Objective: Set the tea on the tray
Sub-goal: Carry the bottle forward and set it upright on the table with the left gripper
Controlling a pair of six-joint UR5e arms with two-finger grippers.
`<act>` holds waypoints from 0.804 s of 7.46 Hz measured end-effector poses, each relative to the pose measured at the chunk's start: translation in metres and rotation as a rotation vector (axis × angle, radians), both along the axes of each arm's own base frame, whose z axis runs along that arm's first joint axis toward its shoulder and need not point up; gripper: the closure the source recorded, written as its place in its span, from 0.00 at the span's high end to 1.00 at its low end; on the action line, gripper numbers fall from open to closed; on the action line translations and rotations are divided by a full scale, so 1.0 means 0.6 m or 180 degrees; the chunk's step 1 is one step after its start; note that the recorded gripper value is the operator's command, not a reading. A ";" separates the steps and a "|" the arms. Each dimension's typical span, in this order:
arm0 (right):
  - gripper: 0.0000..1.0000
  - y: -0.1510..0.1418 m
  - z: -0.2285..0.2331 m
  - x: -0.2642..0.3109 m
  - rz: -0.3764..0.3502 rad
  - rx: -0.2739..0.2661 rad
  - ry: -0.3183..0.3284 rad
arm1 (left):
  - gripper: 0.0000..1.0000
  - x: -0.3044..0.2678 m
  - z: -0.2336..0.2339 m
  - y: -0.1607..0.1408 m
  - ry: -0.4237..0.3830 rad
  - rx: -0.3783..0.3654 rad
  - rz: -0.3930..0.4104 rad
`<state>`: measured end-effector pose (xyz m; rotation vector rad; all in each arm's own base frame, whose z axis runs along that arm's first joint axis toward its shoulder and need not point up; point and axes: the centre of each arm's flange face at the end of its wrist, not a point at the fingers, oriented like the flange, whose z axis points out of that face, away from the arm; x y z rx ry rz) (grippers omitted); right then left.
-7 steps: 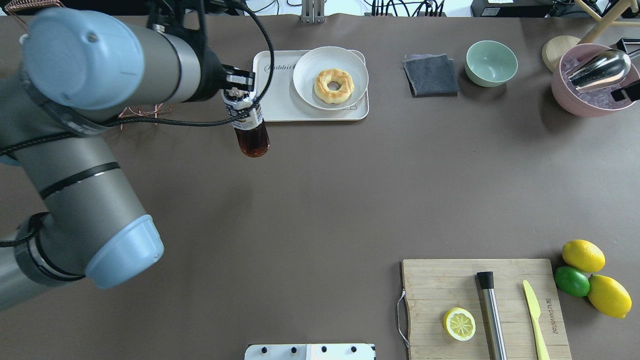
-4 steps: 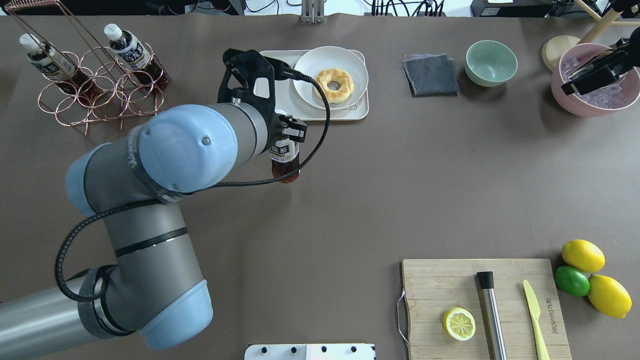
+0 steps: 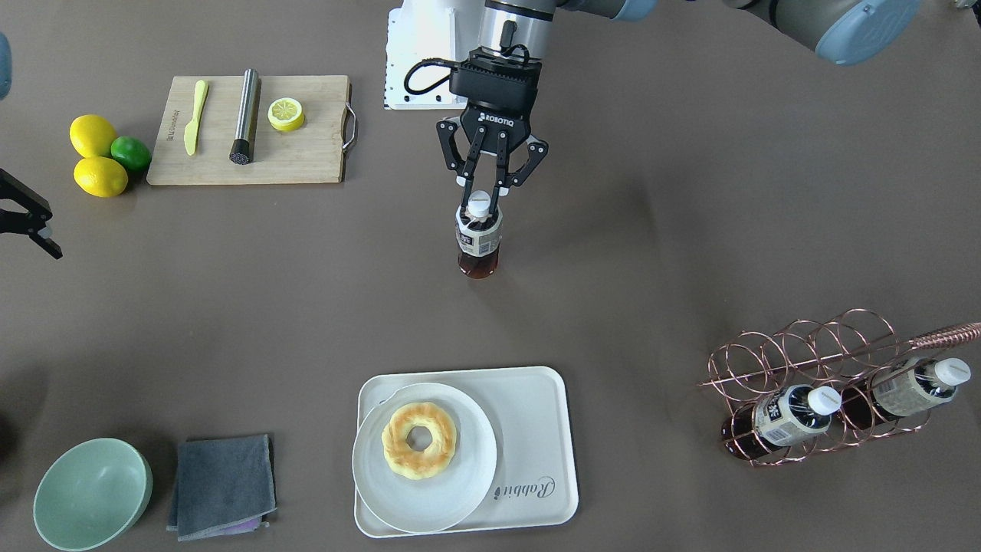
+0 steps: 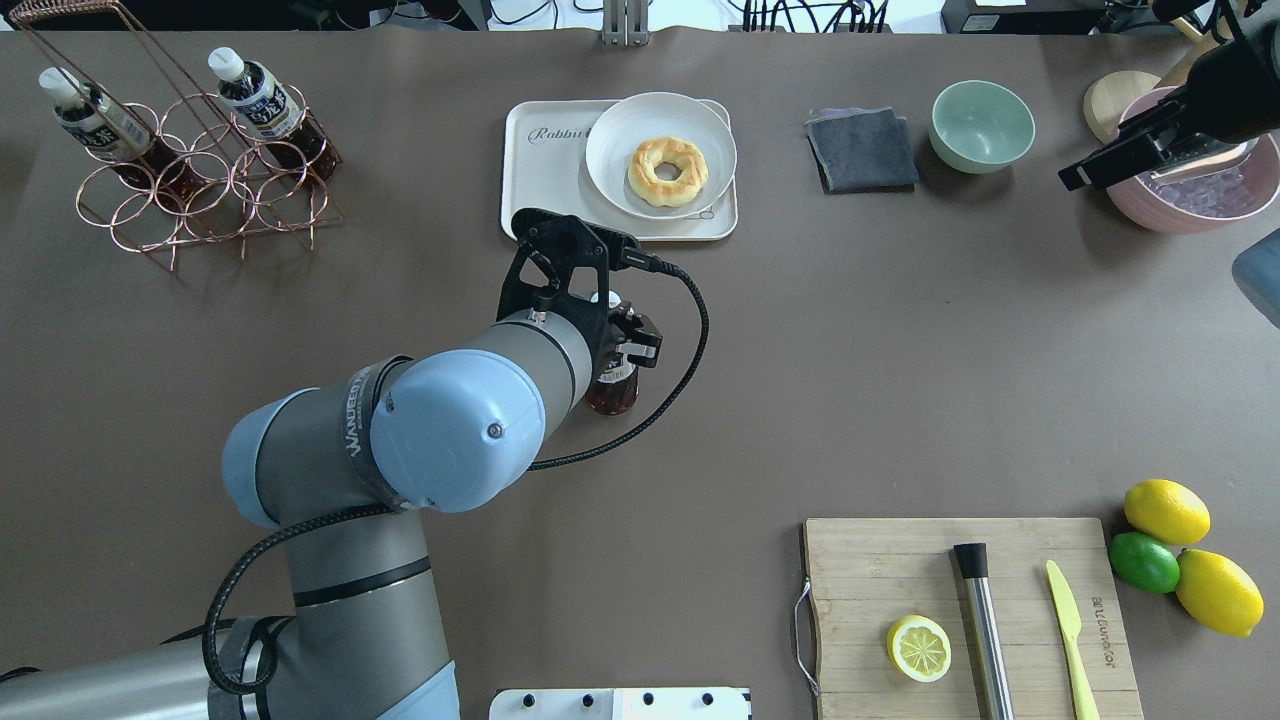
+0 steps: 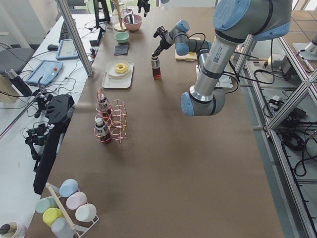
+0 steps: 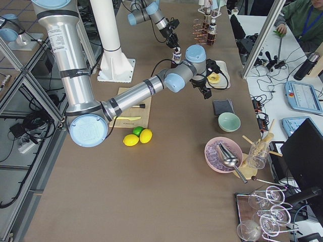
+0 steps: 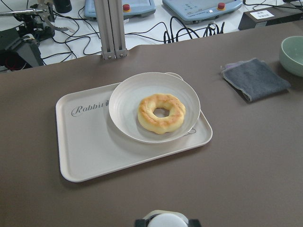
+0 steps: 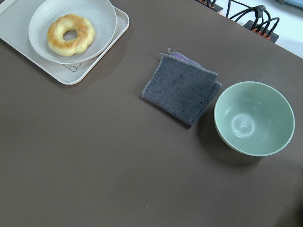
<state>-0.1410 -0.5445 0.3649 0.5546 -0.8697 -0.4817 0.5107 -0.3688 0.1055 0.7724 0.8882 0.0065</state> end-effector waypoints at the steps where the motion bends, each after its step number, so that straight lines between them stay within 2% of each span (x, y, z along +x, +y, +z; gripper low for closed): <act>1: 1.00 0.001 -0.003 -0.002 0.0000 0.0018 -0.0015 | 0.64 0.008 -0.001 0.012 0.0034 0.0027 -0.0007; 2: 1.00 0.002 -0.004 -0.002 0.0002 0.0029 -0.0024 | 0.98 0.009 -0.004 0.018 0.0060 0.0044 -0.0005; 4: 1.00 0.003 -0.008 -0.003 0.0004 0.0038 -0.0036 | 0.99 0.007 -0.006 0.022 0.0062 0.0071 0.0007; 6: 1.00 0.010 -0.023 -0.017 -0.0012 0.0034 -0.0076 | 1.00 -0.030 -0.022 0.022 0.0185 0.0100 0.0012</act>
